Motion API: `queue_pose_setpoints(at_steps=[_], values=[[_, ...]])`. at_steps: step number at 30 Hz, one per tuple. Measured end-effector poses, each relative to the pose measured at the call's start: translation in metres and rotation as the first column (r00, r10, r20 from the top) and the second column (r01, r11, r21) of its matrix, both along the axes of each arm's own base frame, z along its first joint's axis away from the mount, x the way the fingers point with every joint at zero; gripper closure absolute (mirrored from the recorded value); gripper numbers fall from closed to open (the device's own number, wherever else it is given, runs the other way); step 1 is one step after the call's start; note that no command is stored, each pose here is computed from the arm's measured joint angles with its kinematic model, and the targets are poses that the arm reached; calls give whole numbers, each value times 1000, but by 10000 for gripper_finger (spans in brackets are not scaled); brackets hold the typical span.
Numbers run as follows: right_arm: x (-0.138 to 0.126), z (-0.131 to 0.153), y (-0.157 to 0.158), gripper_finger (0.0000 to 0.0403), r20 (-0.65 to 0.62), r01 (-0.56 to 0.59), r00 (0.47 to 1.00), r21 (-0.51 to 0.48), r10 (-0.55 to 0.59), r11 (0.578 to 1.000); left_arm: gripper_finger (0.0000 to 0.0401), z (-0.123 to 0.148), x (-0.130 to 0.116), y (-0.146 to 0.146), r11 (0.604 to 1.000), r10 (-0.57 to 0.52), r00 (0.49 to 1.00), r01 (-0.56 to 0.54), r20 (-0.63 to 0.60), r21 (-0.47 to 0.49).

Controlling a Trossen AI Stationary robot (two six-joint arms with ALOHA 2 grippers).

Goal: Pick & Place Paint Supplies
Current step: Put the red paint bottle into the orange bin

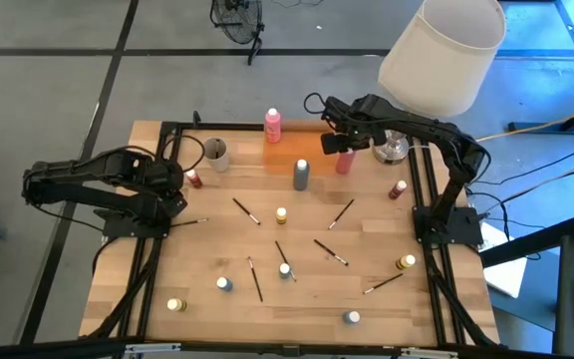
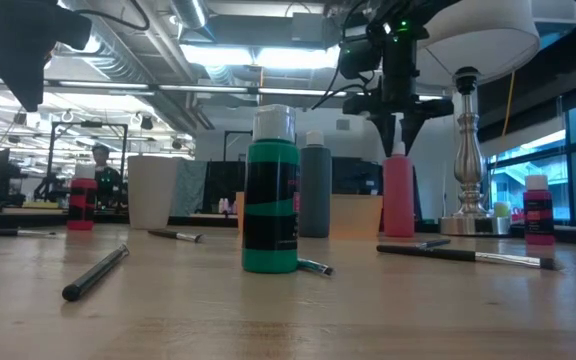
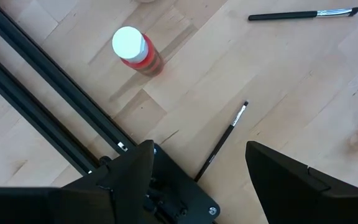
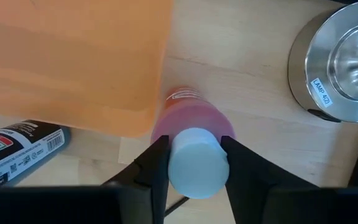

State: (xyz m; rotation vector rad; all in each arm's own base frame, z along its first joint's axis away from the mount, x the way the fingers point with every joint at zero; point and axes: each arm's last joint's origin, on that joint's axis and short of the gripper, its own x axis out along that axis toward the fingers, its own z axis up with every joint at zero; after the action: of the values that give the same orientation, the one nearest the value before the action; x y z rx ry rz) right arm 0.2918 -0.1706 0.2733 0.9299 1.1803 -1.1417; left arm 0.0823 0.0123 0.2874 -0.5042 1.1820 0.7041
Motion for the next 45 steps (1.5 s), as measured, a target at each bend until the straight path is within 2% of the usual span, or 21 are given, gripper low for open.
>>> queue_pose_setpoints(at_steps=[31,45], values=[[0,2,4,280,-37,-126,991,-11,126,992,150,0,0,0,1000,-8,1000,8,3,3],[-1,73,22,280,-41,-171,985,-77,168,982,150,0,2,0,1000,-8,1000,8,18,4]])
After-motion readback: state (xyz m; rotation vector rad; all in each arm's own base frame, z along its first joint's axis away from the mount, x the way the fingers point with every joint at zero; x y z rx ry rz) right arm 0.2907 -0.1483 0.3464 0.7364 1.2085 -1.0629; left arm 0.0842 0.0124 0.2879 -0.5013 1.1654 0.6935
